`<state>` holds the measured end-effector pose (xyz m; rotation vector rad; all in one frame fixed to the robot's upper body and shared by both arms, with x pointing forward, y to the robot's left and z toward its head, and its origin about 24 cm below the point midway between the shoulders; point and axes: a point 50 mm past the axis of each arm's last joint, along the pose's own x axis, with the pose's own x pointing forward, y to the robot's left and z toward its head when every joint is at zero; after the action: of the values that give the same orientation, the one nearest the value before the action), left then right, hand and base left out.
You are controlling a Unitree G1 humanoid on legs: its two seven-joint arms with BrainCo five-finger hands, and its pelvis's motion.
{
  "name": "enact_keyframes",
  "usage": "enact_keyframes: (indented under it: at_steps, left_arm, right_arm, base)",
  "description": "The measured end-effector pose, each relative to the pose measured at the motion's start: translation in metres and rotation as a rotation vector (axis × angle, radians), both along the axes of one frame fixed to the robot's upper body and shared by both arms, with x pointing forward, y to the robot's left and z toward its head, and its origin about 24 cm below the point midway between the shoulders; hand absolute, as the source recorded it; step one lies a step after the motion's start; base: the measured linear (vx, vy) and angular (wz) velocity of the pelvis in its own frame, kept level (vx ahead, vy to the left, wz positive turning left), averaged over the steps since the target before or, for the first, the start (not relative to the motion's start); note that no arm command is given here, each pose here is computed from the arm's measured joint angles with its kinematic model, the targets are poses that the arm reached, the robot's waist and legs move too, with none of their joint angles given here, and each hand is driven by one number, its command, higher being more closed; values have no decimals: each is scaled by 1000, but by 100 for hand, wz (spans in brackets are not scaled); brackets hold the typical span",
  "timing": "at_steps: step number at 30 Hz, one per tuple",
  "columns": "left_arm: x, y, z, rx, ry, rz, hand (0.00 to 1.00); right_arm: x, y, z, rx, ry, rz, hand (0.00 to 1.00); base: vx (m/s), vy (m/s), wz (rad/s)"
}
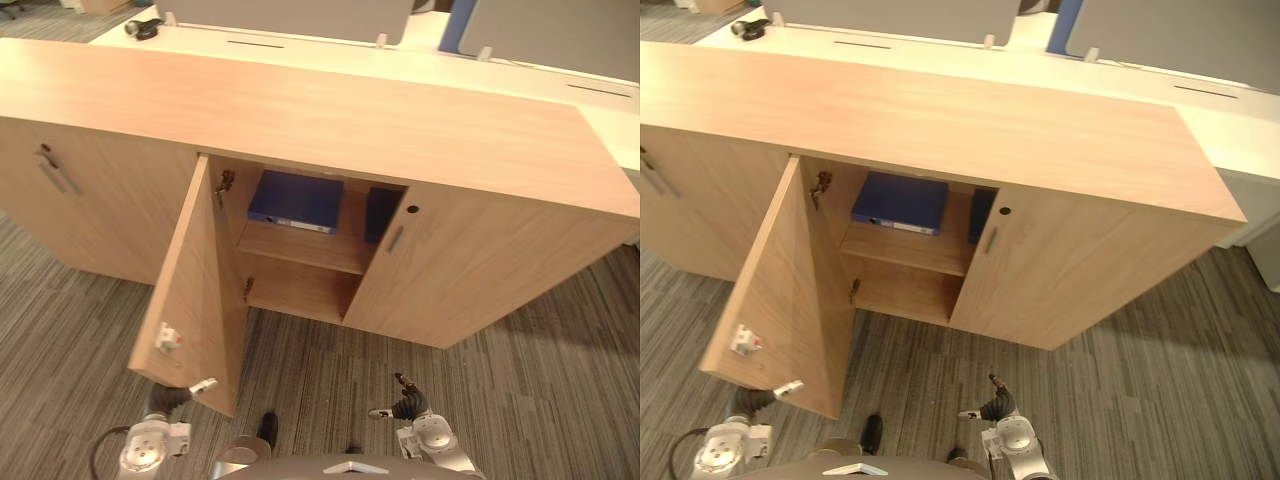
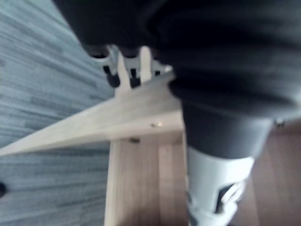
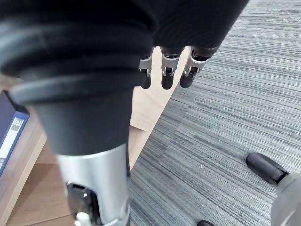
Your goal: Walk over to the cabinet, pick up the folder, carry it to the office cabinet, place the folder inside the office cabinet, then close the office cabinet door
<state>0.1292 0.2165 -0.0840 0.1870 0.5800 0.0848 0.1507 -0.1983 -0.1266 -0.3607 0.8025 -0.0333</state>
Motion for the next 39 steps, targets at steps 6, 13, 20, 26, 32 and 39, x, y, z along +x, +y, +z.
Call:
enact_keyframes:
  at_steps: [6, 13, 20, 26, 32, 39]
  left_arm:
    - [19, -50, -1, -102, -31, -137, 0]
    - [62, -91, 21, -147, -161, -282, 0]
    - [75, -99, 30, -143, -208, -311, 0]
    - [73, -88, 24, -119, -177, -287, 0]
    - [47, -55, -11, -84, 2, -144, 0]
    - [4, -26, -45, -62, 225, 30, 0]
  right_arm:
    - [-6, 3, -3, -9, 22, 14, 0]
    - [-17, 1, -7, -27, 60, -2, 0]
    - [-19, 4, -8, -19, 64, -7, 0]
    - [-20, 10, -10, 3, 69, -22, 0]
    - [-20, 8, -13, 7, 91, -45, 0]
    - [-25, 9, -18, 38, 121, -92, 0]
  base:
    - [-33, 0, -36]
    - [-4, -6, -29]
    - [23, -3, -12]
    - [26, -6, -1]
    - [-24, -11, 1]
    - [-53, -9, 7]
